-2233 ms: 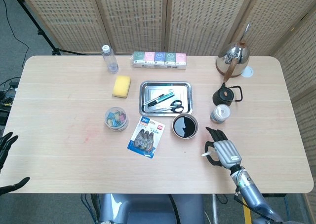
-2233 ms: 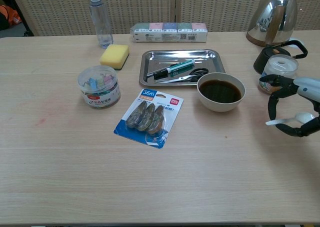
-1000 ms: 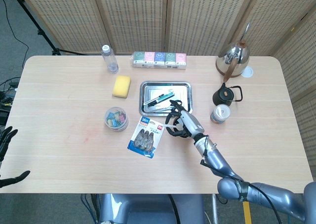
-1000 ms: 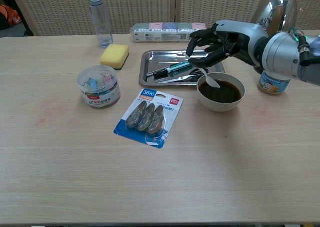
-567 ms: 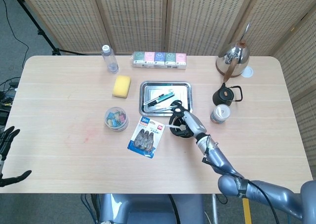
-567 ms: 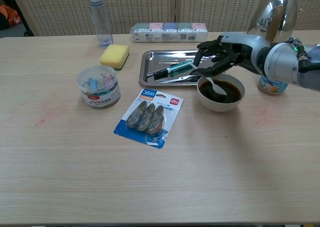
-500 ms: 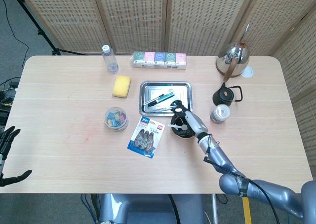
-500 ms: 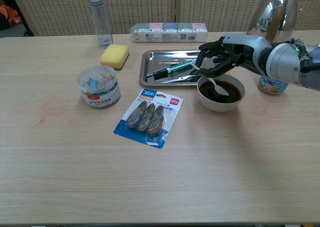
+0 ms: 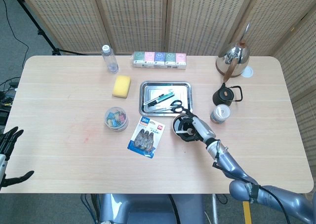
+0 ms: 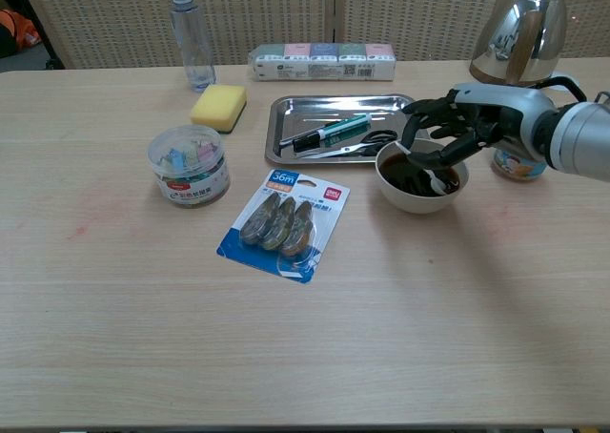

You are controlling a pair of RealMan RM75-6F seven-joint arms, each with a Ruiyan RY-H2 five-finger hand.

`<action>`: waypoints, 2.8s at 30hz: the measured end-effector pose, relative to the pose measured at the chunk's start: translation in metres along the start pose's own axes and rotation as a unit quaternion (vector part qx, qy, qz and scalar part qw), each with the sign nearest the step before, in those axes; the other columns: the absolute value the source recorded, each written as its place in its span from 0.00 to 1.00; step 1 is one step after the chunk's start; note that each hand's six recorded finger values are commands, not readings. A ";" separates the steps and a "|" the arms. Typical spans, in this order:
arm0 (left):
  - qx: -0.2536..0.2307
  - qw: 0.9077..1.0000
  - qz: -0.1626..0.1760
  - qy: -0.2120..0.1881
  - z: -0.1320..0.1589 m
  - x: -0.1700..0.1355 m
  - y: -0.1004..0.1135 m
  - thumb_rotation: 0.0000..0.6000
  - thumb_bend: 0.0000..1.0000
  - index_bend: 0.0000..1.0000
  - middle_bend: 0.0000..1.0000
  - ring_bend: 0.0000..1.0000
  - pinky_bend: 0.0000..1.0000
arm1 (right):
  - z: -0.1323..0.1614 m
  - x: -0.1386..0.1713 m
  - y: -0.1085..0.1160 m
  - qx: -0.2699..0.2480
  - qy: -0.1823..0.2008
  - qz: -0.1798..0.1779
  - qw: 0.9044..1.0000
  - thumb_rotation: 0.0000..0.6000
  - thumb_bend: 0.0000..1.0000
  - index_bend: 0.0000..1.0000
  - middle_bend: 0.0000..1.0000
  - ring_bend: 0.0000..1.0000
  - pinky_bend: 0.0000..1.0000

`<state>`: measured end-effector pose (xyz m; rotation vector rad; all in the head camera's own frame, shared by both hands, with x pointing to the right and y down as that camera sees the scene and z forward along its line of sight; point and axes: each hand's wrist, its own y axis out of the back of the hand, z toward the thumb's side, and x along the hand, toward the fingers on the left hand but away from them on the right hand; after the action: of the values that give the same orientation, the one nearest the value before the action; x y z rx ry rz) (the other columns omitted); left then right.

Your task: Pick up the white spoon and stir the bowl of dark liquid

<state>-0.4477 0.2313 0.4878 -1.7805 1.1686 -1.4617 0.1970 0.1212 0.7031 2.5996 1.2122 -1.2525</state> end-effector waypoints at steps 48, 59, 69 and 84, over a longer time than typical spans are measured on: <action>-0.013 1.000 0.007 -0.004 -0.004 -0.004 0.007 1.00 0.07 0.00 0.00 0.00 0.00 | 0.018 -0.030 -0.011 -0.019 0.042 -0.027 0.999 1.00 0.47 0.63 0.00 0.00 0.00; -0.010 1.000 0.003 -0.002 -0.004 -0.003 0.005 1.00 0.07 0.00 0.00 0.00 0.00 | 0.011 -0.036 0.011 -0.018 0.037 -0.057 0.998 1.00 0.47 0.63 0.00 0.00 0.00; -0.009 1.000 -0.001 -0.007 -0.001 -0.003 0.003 1.00 0.07 0.00 0.00 0.00 0.00 | 0.001 -0.003 0.018 -0.020 0.046 -0.046 0.998 1.00 0.47 0.64 0.00 0.00 0.00; -0.012 1.000 0.001 -0.008 -0.002 -0.005 0.005 1.00 0.07 0.00 0.00 0.00 0.00 | 0.007 -0.012 -0.020 -0.038 0.051 -0.011 0.998 1.00 0.47 0.64 0.00 0.00 0.00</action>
<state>-0.4513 0.2334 0.4821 -1.8041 1.1829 -1.4356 0.1755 0.1256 0.7123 2.6333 1.2801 -1.0660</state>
